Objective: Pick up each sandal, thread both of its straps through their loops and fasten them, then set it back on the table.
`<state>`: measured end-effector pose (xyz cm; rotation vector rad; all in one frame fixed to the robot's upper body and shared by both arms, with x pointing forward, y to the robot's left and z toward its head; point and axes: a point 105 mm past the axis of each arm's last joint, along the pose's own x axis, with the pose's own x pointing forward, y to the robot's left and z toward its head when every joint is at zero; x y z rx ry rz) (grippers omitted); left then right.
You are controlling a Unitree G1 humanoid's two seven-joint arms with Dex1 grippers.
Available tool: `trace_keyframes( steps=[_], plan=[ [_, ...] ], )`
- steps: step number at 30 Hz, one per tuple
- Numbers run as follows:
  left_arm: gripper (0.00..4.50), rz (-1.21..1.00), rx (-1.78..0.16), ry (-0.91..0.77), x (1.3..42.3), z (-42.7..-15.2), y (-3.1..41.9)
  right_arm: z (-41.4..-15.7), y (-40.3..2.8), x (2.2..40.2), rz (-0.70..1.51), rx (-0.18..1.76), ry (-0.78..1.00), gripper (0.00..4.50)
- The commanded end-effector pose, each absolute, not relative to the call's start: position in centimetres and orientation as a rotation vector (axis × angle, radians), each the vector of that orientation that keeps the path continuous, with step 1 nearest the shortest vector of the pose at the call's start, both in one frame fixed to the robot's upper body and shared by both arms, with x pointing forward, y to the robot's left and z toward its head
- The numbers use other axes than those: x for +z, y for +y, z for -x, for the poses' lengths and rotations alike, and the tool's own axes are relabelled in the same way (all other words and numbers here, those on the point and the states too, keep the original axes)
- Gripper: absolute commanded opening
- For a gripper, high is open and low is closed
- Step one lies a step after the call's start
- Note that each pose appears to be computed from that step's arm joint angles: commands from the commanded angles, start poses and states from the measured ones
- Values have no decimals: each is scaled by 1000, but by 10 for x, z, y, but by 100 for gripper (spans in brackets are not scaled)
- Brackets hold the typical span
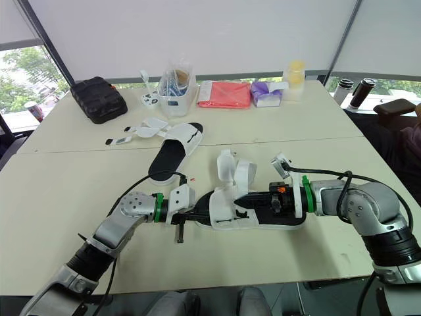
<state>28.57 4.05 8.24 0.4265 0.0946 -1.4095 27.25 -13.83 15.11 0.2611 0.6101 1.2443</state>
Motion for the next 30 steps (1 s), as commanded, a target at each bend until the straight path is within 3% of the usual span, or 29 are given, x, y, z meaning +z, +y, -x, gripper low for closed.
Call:
trace_keyframes(
  steps=[1, 10, 24, 30],
  plan=[
    [0, -441, -1390, 166, 68, -284, 46, -277, -139, 158, -242, 1254, 577, 4],
    [0, -439, -1388, 173, 66, -284, 46, -265, -135, 158, -331, 1309, 641, 4],
    [0, -440, -1390, 176, 64, -284, 44, -272, -133, 160, -392, 1277, 631, 4],
    [0, -439, -1387, 174, 64, -284, 44, -271, -139, 145, -315, 1241, 672, 4]
  ],
)
